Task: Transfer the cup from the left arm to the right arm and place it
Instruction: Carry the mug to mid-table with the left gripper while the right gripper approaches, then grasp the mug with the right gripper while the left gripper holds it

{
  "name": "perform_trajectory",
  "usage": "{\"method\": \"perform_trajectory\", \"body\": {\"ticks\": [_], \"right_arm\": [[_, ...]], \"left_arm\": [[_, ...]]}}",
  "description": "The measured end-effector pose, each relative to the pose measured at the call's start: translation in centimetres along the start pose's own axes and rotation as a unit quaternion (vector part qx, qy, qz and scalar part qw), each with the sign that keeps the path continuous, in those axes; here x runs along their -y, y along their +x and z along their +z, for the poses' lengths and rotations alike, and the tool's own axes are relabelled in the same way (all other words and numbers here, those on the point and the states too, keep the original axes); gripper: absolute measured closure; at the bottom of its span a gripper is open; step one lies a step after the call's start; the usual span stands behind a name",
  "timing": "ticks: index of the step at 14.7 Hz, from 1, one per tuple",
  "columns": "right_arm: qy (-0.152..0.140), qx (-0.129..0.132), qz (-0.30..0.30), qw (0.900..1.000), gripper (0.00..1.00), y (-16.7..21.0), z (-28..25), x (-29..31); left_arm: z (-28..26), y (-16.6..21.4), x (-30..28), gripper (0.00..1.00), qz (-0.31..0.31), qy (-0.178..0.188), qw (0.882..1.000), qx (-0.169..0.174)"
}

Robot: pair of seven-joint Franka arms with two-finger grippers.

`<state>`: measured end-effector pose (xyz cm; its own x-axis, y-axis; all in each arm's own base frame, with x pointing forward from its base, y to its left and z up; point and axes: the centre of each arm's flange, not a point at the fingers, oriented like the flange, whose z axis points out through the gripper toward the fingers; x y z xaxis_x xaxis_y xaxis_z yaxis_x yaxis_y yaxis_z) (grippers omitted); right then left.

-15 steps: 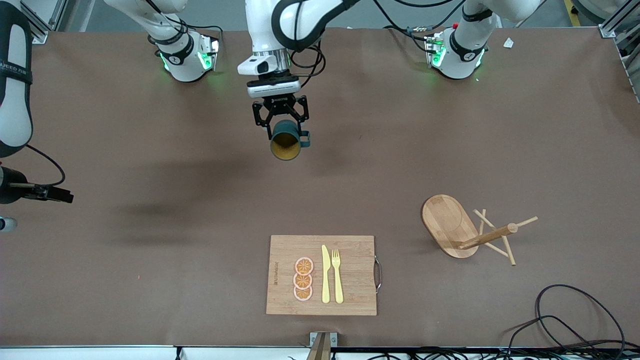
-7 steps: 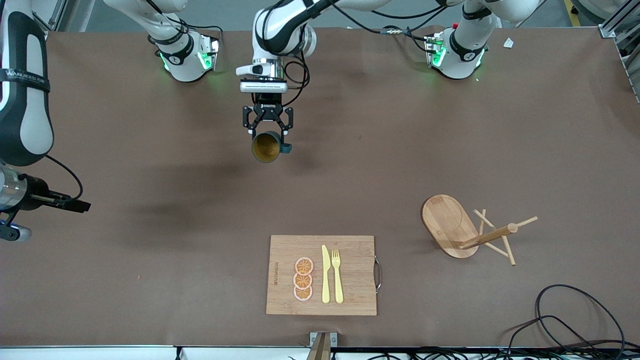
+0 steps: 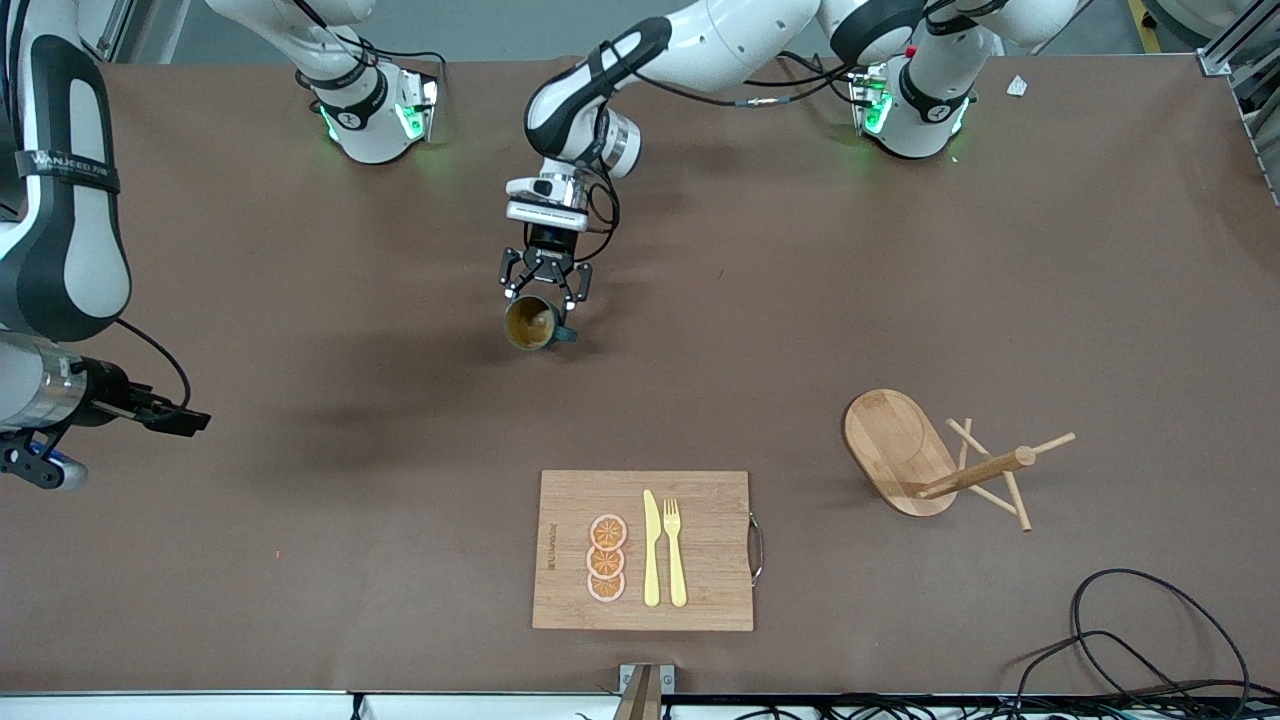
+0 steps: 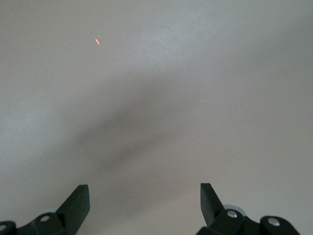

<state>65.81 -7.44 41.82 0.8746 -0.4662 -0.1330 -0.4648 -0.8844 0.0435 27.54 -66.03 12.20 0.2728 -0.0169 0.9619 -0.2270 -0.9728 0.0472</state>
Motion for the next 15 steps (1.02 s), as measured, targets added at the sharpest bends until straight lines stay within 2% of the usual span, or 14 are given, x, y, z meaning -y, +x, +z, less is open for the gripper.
{"method": "perform_trajectory", "body": {"ticks": [3, 7, 11, 14, 15], "right_arm": [[-0.004, 0.002, 0.046, 0.999, 0.00, -1.2, 0.3, 2.6], [-0.012, 0.009, 0.102, 0.995, 0.00, -2.7, 1.3, 5.3], [-0.019, 0.011, 0.157, 0.987, 0.00, -4.2, 2.0, 7.9], [-0.027, 0.011, 0.198, 0.980, 0.00, -6.0, 2.6, 10.7], [-0.029, 0.010, 0.209, 0.977, 0.00, -6.7, 2.8, 11.6]], "left_arm": [[0.7, -3.4, 1.0, 0.16, 0.021, -0.017, 0.999, -0.029], [1.3, -4.9, 1.7, 0.16, 0.041, -0.026, 0.997, -0.066], [0.9, -5.8, 1.7, 0.16, 0.043, -0.019, 0.996, -0.081], [0.3, -6.3, 1.4, 0.16, 0.041, -0.017, 0.996, -0.079], [-0.1, -6.6, 1.2, 0.11, 0.039, -0.013, 0.996, -0.073]]}}
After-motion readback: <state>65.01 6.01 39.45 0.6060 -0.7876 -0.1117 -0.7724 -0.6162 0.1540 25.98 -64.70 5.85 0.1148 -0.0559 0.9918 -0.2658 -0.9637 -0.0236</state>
